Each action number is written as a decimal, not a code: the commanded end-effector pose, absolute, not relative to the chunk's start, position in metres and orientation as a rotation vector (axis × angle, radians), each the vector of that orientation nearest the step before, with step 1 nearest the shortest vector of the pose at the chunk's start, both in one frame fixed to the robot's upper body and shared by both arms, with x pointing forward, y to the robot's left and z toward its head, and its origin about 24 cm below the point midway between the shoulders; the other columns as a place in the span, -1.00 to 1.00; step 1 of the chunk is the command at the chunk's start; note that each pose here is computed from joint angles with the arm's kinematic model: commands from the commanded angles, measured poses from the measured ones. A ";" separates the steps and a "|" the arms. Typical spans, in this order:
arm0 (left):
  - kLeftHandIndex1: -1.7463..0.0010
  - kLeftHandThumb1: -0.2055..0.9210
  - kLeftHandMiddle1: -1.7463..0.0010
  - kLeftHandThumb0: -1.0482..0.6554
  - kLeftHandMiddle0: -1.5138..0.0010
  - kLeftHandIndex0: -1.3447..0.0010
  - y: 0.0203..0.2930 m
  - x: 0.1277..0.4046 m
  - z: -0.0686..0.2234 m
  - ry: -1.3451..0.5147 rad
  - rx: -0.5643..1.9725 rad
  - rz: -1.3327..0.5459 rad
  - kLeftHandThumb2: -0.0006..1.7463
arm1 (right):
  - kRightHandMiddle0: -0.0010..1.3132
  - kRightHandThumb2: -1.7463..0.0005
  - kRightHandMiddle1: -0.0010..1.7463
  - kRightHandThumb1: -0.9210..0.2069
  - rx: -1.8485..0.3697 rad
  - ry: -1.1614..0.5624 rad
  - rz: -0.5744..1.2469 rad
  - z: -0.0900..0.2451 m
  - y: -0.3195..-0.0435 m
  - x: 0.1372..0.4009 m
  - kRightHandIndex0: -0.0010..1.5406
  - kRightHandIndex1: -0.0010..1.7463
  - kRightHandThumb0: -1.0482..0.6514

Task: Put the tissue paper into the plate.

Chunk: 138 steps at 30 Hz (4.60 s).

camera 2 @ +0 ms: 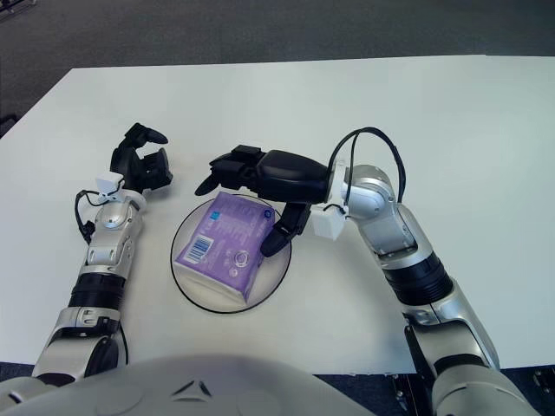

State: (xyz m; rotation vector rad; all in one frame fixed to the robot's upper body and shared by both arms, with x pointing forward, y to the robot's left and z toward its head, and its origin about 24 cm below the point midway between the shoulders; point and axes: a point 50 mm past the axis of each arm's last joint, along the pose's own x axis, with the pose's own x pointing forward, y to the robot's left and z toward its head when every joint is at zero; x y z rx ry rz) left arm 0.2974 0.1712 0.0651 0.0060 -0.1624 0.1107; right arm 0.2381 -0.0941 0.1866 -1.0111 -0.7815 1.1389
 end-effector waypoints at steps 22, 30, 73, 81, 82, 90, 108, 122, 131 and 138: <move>-1.00 0.06 -1.00 -0.31 -0.63 0.17 0.173 0.252 -0.012 0.130 -0.102 0.156 0.41 | -1.00 0.62 -0.99 -0.77 -1.081 -0.778 1.065 0.210 -0.103 0.240 -1.00 -1.00 -0.99; -1.00 0.16 -1.00 -0.29 -0.60 0.24 0.173 0.252 -0.011 0.112 -0.111 0.156 0.33 | -1.00 0.64 -1.00 -0.78 -1.074 -0.726 0.965 0.210 -0.109 0.246 -1.00 -1.00 -0.99; -1.00 0.23 -1.00 -0.27 -0.57 0.28 0.174 0.252 -0.006 0.092 -0.108 0.162 0.27 | -1.00 0.53 -0.26 -0.96 -0.757 -0.404 0.335 0.178 -0.159 0.279 -0.82 -0.73 -0.80; -1.00 0.22 -1.00 -0.27 -0.59 0.28 0.173 0.251 -0.003 0.074 -0.083 0.154 0.28 | -1.00 0.28 0.08 -0.68 -0.531 -0.245 0.169 0.156 -0.172 0.281 -0.88 -0.13 -0.63; -1.00 0.22 -1.00 -0.27 -0.59 0.27 0.173 0.251 -0.003 0.072 -0.080 0.153 0.28 | -1.00 0.20 0.13 -0.61 -0.499 -0.227 0.151 0.151 -0.174 0.281 -0.84 -0.06 -0.58; -1.00 0.20 -1.00 -0.28 -0.62 0.26 0.172 0.249 0.000 0.058 -0.062 0.150 0.30 | -1.00 -0.06 0.38 -0.40 -0.292 -0.164 0.063 0.135 -0.176 0.284 -0.72 0.15 -0.39; -1.00 0.16 -1.00 -0.28 -0.64 0.24 0.170 0.247 0.005 0.050 -0.064 0.146 0.33 | -0.59 0.18 1.00 -0.75 -0.029 -0.005 -0.069 0.083 -0.186 0.280 -0.66 0.44 -0.20; -1.00 0.14 -1.00 -0.29 -0.63 0.23 0.170 0.246 0.005 0.045 -0.051 0.128 0.34 | -0.26 -0.60 1.00 0.29 0.088 0.058 -0.144 0.053 -0.178 0.271 0.03 0.76 0.22; -1.00 0.14 -1.00 -0.29 -0.64 0.23 0.170 0.246 0.004 0.049 -0.049 0.127 0.34 | -0.03 -0.94 0.98 0.66 0.085 0.107 -0.180 0.046 -0.174 0.270 0.12 0.99 0.22; -1.00 0.14 -1.00 -0.29 -0.65 0.22 0.169 0.245 0.004 0.046 -0.048 0.126 0.34 | 0.11 -0.99 0.90 0.78 0.051 0.141 -0.192 0.038 -0.172 0.269 0.17 1.00 0.22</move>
